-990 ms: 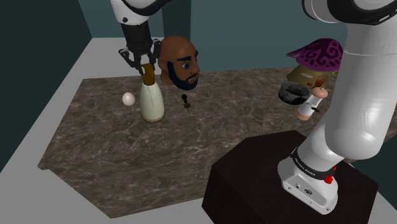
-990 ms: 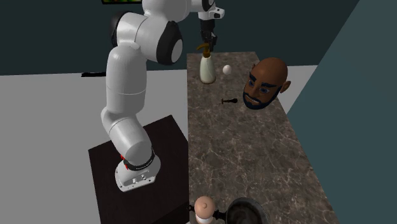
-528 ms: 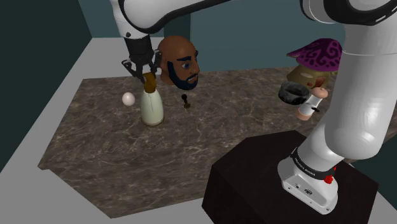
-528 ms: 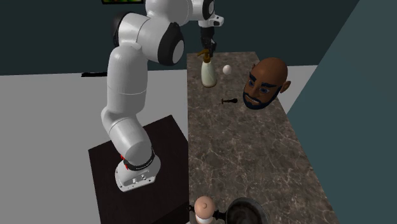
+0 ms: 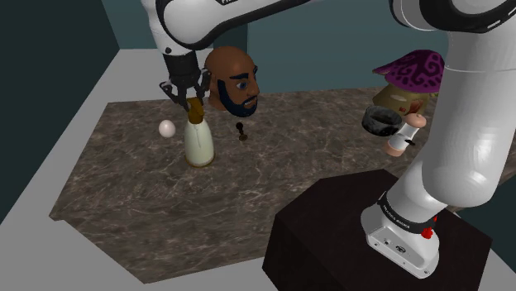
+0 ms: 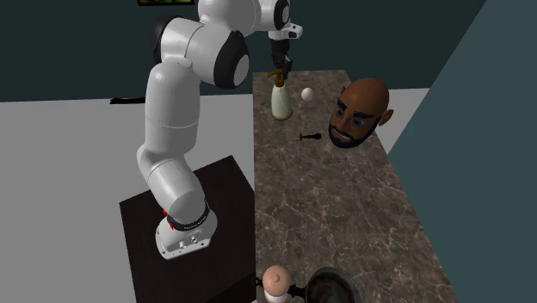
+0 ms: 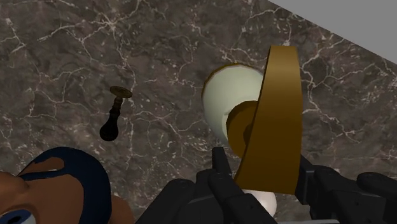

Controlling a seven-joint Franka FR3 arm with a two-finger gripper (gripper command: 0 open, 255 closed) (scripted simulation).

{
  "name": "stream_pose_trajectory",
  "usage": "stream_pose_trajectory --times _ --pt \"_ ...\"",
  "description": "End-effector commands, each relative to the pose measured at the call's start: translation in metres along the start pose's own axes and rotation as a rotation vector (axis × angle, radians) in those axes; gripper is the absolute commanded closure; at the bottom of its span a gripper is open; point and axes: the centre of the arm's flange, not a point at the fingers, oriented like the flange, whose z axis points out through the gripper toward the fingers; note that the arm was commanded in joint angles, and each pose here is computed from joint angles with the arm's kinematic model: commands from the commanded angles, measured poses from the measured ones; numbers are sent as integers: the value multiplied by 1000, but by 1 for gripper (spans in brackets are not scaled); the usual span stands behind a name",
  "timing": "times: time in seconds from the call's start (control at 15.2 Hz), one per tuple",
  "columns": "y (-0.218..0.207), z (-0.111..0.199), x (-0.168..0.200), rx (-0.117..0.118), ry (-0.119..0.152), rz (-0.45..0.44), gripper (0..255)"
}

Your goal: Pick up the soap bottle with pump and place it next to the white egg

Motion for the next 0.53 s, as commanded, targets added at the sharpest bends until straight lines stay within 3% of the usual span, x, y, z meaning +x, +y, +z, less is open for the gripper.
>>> stream_pose_trajectory --times 0.0,0.07,0.4,0.46 --pt "0 0 0 0 1 0 255" --pt "0 0 0 0 1 0 0" --pt "0 0 0 0 1 0 0" --pt "0 -14 0 0 1 0 0"
